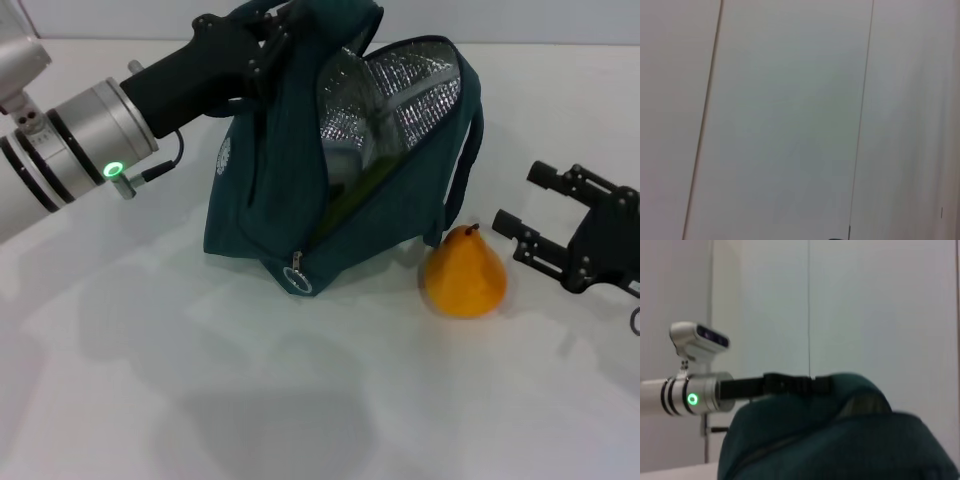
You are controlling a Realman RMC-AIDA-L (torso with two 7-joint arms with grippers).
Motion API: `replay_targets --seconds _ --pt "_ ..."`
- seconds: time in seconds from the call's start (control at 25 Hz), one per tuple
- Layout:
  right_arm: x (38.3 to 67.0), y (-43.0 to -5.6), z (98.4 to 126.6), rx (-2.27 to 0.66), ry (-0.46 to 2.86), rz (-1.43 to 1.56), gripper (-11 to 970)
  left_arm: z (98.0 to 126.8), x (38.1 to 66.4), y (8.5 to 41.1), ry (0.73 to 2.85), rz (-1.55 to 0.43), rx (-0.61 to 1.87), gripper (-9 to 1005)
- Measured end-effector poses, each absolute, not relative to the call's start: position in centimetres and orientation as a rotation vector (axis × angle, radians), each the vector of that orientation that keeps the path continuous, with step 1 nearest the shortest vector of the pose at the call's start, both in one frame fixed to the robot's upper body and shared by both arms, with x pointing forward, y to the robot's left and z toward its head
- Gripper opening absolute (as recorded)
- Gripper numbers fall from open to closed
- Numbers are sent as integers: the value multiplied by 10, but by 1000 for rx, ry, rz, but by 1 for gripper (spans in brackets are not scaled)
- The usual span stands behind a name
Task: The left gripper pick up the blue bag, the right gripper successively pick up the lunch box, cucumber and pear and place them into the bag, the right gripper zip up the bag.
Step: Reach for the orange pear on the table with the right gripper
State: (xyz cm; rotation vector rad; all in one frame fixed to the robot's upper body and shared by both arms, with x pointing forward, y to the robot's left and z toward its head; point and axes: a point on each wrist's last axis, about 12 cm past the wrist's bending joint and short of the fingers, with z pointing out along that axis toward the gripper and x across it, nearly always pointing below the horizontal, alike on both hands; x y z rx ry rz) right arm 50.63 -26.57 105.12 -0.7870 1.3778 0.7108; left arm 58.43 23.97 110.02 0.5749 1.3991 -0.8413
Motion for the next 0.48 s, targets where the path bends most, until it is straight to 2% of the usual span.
replay_targets --seconds 0.28,0.48 --pt "507 -256 1045 -825 1405 745 659 1099 583 238 1399 -848 571 48" --pt "505 -254 1044 -840 1410 755 601 1098 583 237 1399 -852 570 48"
